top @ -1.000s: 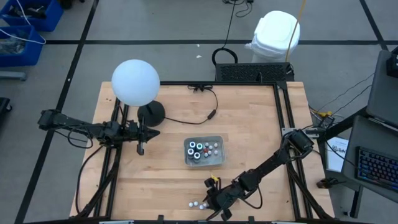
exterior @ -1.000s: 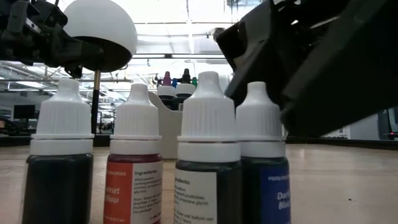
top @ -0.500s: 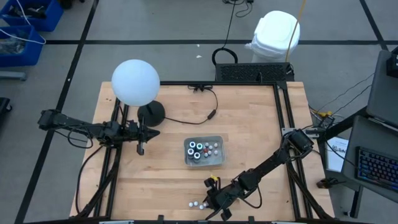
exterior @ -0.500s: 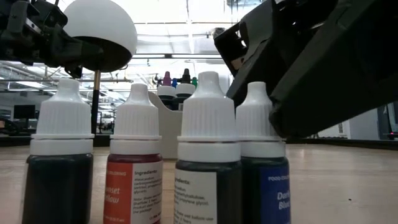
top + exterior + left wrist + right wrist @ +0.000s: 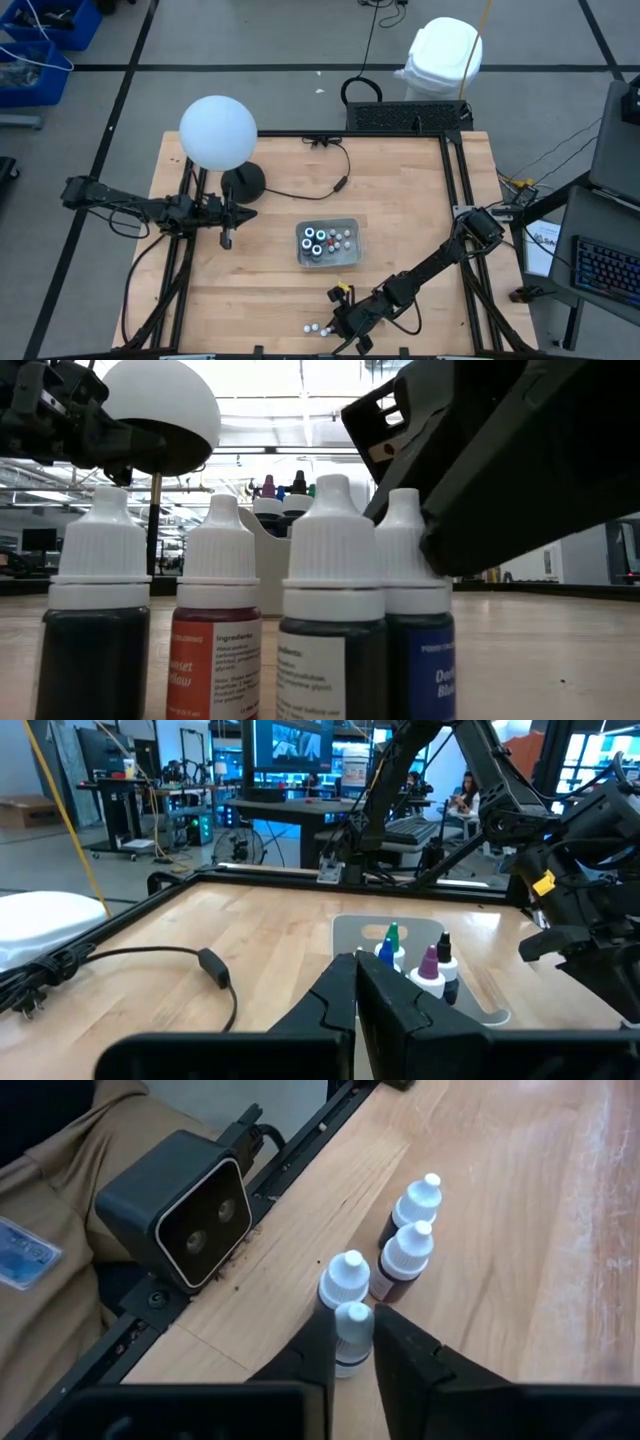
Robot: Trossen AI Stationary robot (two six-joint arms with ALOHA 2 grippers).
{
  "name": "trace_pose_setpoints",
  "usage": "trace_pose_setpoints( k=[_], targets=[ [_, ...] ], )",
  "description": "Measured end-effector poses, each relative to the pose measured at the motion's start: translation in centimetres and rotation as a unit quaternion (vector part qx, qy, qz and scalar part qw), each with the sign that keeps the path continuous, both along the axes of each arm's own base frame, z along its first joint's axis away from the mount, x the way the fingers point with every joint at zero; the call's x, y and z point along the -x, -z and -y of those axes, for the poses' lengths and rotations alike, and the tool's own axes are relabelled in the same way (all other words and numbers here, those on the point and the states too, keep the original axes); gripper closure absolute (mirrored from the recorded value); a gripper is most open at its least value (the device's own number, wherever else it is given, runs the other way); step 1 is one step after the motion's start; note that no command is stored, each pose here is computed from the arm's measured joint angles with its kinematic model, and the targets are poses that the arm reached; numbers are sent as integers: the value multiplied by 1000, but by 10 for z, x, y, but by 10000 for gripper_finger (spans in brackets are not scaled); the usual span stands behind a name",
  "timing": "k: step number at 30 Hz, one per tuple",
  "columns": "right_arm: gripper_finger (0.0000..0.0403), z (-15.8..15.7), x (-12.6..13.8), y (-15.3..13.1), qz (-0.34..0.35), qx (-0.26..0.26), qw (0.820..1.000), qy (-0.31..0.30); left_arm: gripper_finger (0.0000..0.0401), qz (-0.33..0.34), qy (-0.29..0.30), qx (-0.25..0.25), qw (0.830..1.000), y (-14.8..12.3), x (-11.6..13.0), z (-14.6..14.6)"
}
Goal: Pick & Place food coloring
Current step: Put the small dark blue food coloring bottle into the gray bin
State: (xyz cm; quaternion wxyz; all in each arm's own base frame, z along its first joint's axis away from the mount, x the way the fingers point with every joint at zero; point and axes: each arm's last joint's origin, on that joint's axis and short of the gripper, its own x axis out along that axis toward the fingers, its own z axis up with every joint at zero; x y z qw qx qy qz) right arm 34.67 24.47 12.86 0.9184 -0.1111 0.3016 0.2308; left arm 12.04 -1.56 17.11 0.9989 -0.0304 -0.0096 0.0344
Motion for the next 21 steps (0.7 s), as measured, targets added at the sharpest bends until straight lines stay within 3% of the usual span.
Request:
trace_pose_setpoints(
  k=[13, 21],
  targets=[
    [359, 4, -1, -4, 17, 24, 999, 17, 384, -3, 0, -1, 1000, 1, 0, 0],
    [359, 16, 9, -43, 23, 57, 997, 36, 384, -6, -1, -1, 1000, 1, 0, 0]
  ],
)
